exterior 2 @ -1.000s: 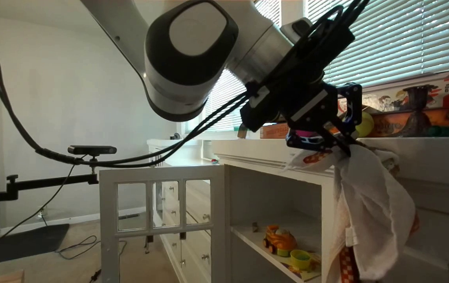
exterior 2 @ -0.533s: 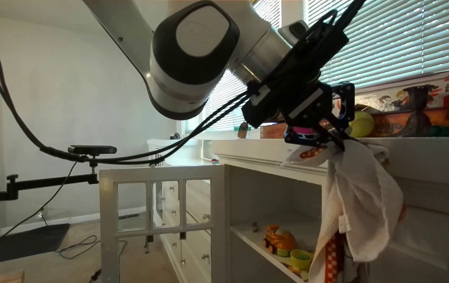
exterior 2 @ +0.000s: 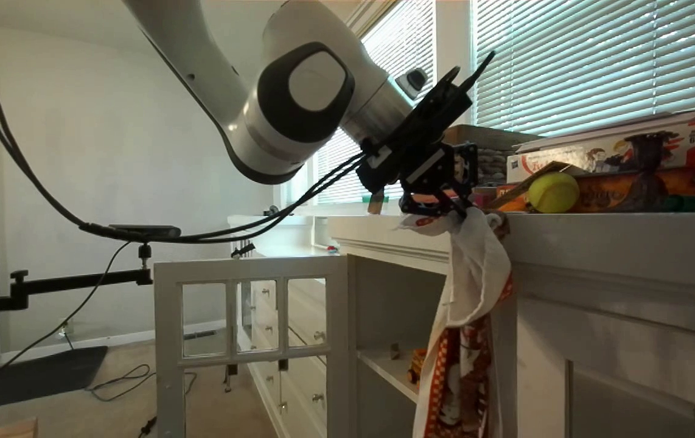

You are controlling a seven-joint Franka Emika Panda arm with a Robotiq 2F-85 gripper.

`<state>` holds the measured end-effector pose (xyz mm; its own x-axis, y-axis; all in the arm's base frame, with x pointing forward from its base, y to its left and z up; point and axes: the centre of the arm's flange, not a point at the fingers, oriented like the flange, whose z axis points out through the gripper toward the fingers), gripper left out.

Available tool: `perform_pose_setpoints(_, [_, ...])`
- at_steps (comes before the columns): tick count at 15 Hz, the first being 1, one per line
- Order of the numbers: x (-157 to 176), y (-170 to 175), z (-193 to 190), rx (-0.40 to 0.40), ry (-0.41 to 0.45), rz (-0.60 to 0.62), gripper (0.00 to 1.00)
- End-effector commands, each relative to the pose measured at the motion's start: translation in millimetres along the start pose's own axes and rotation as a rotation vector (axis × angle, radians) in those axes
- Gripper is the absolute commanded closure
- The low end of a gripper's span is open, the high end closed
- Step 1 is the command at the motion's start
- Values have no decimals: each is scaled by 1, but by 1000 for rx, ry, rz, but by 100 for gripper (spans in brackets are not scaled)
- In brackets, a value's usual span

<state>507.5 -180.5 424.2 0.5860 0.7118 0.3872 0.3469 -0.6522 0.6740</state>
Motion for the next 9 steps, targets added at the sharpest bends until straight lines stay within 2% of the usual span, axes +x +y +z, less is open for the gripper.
perform_pose_setpoints(1, [28, -12, 7, 21, 36, -24, 97])
perform_pose_setpoints(9, [59, -31, 10, 35, 79, -55, 97])
